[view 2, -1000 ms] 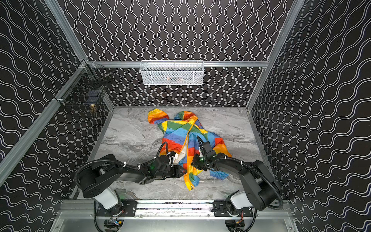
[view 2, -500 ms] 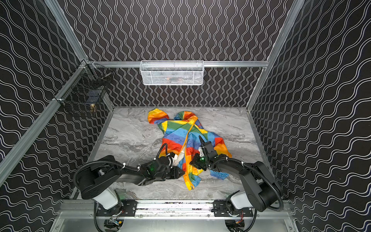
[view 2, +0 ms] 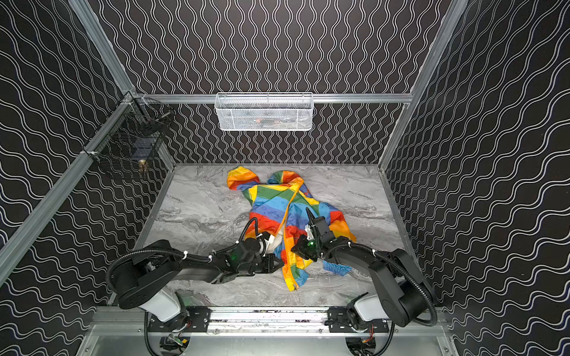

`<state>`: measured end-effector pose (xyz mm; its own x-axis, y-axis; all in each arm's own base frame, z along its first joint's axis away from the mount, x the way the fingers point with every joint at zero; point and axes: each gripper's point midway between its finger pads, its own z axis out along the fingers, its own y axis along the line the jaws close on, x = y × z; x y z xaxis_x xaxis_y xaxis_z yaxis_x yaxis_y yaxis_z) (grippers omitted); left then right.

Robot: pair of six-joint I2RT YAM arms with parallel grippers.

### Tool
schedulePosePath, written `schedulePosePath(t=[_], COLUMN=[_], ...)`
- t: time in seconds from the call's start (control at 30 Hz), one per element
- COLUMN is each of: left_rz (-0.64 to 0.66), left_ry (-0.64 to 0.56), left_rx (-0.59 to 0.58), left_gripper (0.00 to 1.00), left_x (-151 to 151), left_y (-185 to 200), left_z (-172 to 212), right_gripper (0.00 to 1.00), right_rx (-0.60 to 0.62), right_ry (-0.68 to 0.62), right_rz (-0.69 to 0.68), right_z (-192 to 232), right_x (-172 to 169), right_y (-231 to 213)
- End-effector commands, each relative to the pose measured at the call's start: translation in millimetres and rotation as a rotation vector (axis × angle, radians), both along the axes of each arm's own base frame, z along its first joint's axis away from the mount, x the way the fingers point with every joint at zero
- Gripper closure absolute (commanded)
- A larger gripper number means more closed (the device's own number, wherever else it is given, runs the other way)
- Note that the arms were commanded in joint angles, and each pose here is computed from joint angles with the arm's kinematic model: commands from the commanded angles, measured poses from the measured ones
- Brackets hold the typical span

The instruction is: Zip up the jacket

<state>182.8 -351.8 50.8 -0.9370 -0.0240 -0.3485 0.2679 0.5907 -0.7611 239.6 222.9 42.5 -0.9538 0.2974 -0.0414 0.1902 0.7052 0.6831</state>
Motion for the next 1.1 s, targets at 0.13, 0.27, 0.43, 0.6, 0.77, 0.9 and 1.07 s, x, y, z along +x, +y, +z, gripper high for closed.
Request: schedulePosePath(t=[0.13, 0.27, 0.43, 0.6, 0.77, 0.9, 1.07], left_rz=[-0.011, -0.017, -0.019, -0.007, 0.015, 0.028, 0.04], left_ry=[-0.015, -0.03, -0.053, -0.049, -0.052, -0.049, -0.051], left_rx=[0.07, 0.145, 0.23, 0.301, 0.344, 0.366, 0.387], left_gripper=[1.0, 1.0, 1.0, 1.0, 1.0, 1.0, 1.0], left_x=[0, 2, 5, 10, 16, 20, 25], left_y=[5, 11, 22, 33, 45, 52, 59], left_z=[1, 5, 11, 8, 9, 9, 9], right_gripper=[0.68, 0.52, 0.41, 0.42, 0.44, 0.44, 0.45], right_rx=[0.025, 0.017, -0.016, -0.051, -0.091, -0.113, -0.14], right_ry=[-0.019, -0.038, -0.047, -0.053, -0.059, -0.053, -0.033], right_rz=[0.003, 0.004, -0.006, -0.023, -0.042, -0.047, -0.053], right_z=[7, 14, 18, 22, 25, 24, 17], right_x=[3, 5, 3, 0, -7, -15, -24], right_y=[4, 2, -4, -13, -25, -33, -41])
